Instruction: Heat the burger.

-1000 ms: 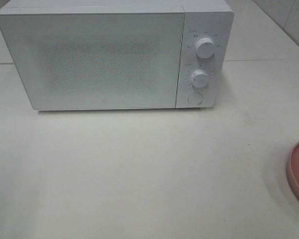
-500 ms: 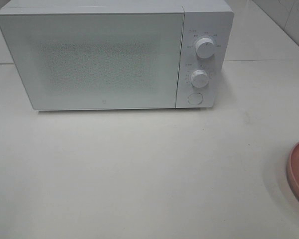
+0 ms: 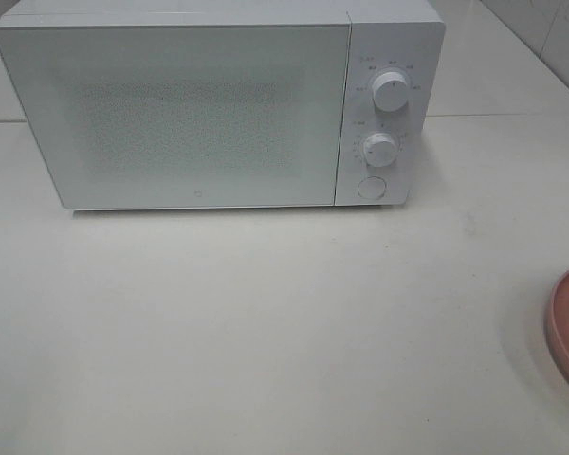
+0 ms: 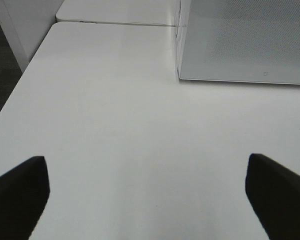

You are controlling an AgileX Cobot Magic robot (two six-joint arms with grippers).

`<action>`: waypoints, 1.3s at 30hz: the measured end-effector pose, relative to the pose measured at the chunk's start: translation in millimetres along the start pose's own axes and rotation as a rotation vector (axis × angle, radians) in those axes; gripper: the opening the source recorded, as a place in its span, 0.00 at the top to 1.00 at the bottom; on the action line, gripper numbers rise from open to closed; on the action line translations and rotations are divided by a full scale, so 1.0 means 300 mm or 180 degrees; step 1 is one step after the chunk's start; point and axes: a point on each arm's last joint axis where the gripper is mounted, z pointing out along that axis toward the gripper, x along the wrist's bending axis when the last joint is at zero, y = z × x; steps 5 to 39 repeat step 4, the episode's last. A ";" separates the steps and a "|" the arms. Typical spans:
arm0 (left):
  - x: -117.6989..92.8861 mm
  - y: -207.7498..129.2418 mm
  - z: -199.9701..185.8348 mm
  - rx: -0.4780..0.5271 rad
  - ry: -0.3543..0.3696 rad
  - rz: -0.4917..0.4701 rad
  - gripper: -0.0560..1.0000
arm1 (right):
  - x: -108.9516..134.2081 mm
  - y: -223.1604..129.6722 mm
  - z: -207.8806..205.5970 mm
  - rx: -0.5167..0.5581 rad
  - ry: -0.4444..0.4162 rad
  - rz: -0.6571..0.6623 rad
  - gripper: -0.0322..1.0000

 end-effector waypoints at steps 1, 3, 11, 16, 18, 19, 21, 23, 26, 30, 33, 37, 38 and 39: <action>0.000 0.000 0.000 0.0000 0.0000 0.0000 0.01 | 0.000 0.000 0.000 0.0000 0.0000 0.0000 0.24; 0.000 0.000 0.000 0.0000 0.0000 0.0000 0.01 | 0.000 0.000 0.000 0.0000 0.0000 0.0000 0.24; 0.000 0.000 0.000 0.0000 0.0000 0.0000 0.01 | 0.000 0.000 0.000 0.0000 0.0000 0.0000 0.24; 0.000 0.000 0.000 0.0000 0.0000 0.0000 0.01 | 0.000 0.000 0.000 0.0000 0.0000 0.0000 0.24; 0.000 0.000 0.000 0.0000 0.0000 0.0000 0.01 | 0.000 0.000 0.000 0.0000 0.0000 0.0000 0.24; 0.000 0.000 0.000 0.0000 0.0000 0.0000 0.01 | 0.000 0.000 0.000 0.0000 0.0000 0.0000 0.24; 0.000 0.000 0.000 0.0000 0.0000 0.0000 0.01 | 0.000 0.000 0.000 0.0000 0.0000 0.0000 0.24; 0.000 0.000 0.000 0.0000 0.0000 0.0000 0.01 | 0.000 0.000 0.000 0.0000 0.0000 0.0000 0.24; 0.000 0.000 0.000 0.0000 0.0000 0.0000 0.01 | 0.000 0.000 0.000 0.0000 0.0000 0.0000 0.24; 0.000 0.000 0.000 0.0000 0.0000 0.0000 0.01 | 0.000 0.000 0.000 0.0000 0.0000 0.0000 0.24; 0.000 0.000 0.000 0.0000 0.0000 0.0000 0.01 | 0.000 0.000 0.000 0.0000 0.0000 0.0000 0.24; 0.000 0.000 0.000 0.0000 0.0000 0.0000 0.01 | 0.000 0.000 0.000 0.0000 0.0000 0.0000 0.24; 0.000 0.000 0.000 0.0000 0.0000 0.0000 0.01 | 0.000 0.000 0.000 0.0000 0.0000 0.0000 0.24; 0.000 0.000 0.000 0.0000 0.0000 0.0000 0.01 | 0.000 0.000 0.000 0.0000 0.0000 0.0000 0.24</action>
